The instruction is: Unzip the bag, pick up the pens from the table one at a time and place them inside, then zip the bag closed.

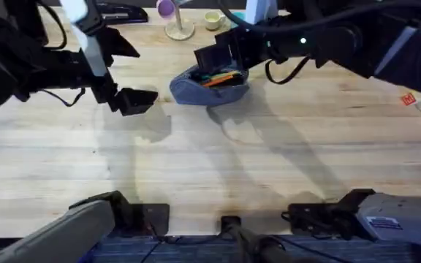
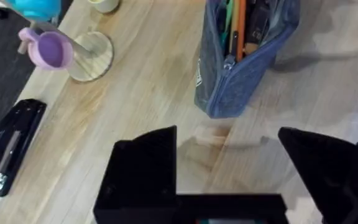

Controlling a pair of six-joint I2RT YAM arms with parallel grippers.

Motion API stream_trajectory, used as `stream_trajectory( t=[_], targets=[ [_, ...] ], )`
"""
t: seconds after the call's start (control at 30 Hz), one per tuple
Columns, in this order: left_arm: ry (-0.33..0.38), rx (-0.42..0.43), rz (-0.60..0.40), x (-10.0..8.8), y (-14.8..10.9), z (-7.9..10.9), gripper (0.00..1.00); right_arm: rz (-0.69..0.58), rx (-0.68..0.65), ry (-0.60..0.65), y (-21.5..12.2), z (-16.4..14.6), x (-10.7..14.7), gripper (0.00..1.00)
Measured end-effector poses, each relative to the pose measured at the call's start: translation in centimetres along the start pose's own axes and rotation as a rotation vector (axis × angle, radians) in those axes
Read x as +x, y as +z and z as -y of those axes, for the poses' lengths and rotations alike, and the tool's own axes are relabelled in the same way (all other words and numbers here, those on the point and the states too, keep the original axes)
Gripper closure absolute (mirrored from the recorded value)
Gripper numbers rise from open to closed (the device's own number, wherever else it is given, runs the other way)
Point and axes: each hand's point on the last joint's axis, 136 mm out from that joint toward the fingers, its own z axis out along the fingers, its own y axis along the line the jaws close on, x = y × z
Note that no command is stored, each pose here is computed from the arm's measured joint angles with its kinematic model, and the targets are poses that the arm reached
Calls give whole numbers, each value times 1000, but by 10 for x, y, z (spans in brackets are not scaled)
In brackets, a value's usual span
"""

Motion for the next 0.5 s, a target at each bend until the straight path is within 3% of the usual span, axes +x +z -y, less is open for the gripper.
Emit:
stream_trajectory(
  t=[0.2,0.5],
  targets=[
    [-77,62,28,20,14,-2,8,-7,-35,110,0,-6,1,5],
    [-62,158,65,40,37,5,7,-11,-51,140,0,-9,1,5]
  ],
)
